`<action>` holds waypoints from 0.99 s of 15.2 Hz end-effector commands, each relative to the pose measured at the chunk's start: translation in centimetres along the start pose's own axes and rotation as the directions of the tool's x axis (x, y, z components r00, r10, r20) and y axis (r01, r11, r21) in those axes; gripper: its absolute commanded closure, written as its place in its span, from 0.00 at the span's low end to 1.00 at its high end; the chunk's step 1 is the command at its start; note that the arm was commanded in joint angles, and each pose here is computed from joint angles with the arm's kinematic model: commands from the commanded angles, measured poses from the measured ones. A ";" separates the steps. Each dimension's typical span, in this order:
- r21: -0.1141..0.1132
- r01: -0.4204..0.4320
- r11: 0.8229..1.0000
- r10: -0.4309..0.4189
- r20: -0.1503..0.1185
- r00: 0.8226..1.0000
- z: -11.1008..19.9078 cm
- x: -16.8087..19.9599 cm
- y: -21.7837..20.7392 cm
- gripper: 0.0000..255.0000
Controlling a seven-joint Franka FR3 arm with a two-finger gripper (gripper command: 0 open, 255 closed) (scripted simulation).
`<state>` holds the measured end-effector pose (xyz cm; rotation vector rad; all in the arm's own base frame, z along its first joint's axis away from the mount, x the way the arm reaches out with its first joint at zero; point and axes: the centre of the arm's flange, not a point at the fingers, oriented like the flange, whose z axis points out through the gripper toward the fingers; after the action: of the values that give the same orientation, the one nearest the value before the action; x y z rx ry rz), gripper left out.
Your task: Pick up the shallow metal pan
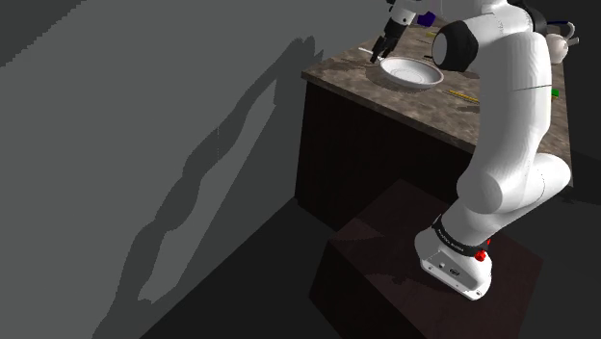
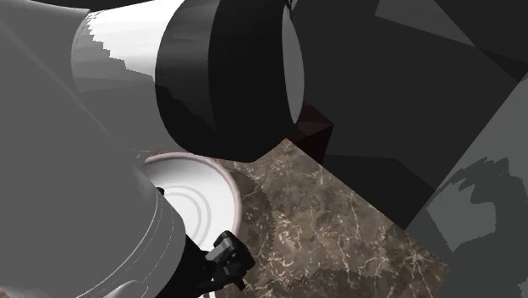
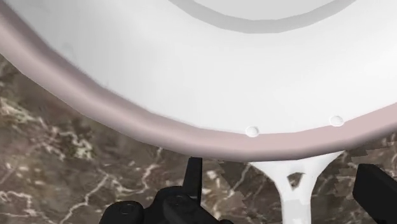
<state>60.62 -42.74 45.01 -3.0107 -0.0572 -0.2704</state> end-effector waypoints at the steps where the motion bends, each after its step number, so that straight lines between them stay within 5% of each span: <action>1: 0.000 0.000 1.000 0.000 0.000 1.000 0.5 0.1 0.0 0.00; 2: 0.000 0.000 1.000 0.000 0.000 1.000 0.4 0.1 0.0 1.00; 15: 0.000 0.000 1.000 0.000 0.000 1.000 -1.6 0.4 -0.2 1.00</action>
<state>60.67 -42.72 46.19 -3.0109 -0.0576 -0.2708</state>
